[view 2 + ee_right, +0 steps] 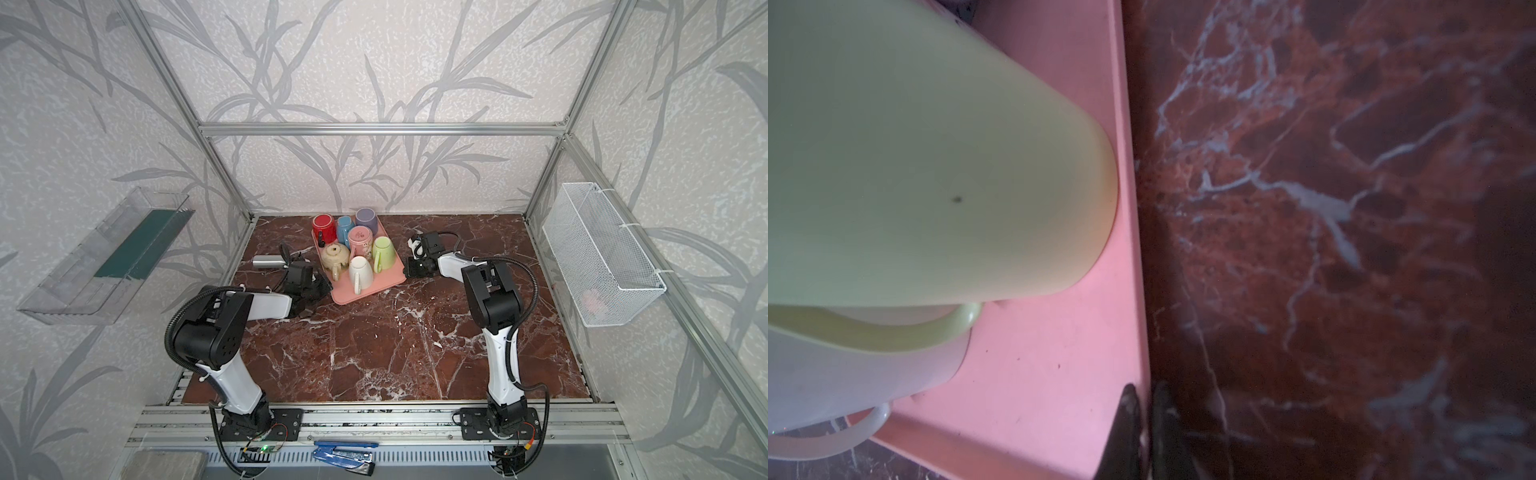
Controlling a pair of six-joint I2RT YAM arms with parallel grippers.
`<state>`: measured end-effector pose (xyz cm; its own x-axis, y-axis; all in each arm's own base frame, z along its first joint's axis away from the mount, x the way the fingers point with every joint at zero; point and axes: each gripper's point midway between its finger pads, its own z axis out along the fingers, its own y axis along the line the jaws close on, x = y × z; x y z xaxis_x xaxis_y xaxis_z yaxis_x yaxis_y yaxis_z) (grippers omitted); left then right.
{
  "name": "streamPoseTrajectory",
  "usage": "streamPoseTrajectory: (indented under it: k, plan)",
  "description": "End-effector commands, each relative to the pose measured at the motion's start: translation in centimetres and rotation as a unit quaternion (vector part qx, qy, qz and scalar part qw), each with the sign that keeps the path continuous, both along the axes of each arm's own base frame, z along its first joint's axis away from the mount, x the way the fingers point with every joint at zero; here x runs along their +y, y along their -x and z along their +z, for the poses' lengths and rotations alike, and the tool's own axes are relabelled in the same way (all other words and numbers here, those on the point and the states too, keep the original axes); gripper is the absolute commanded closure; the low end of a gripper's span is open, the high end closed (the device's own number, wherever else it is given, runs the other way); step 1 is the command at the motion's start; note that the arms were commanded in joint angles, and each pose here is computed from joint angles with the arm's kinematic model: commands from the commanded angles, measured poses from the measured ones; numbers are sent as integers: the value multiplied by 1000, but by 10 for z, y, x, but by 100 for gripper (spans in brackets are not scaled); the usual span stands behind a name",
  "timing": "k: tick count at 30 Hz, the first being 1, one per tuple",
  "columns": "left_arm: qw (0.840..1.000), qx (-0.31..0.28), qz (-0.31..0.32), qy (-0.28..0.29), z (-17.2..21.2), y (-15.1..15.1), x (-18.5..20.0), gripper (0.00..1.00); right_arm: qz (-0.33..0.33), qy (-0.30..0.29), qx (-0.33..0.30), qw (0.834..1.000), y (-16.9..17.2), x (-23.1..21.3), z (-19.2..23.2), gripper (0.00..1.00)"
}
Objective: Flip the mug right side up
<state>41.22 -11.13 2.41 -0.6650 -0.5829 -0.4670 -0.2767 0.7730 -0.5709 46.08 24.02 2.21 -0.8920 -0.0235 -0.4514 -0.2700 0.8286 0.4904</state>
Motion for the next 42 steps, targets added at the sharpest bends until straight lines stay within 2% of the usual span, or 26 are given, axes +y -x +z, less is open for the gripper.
streamPoseTrajectory:
  k: [1,14,29,42]
  plan:
    - [995,77,-64,18,-26,46,-30,100,-11,7,65,998,42,-6,-13,100]
    - [992,76,-96,6,-24,79,-51,100,-47,35,79,995,110,-30,-11,100]
    - [990,69,-125,-10,-23,127,-72,100,-15,58,90,994,209,-39,-8,100]
    - [986,65,-149,-26,-20,156,-89,100,-12,61,84,994,263,-57,0,100]
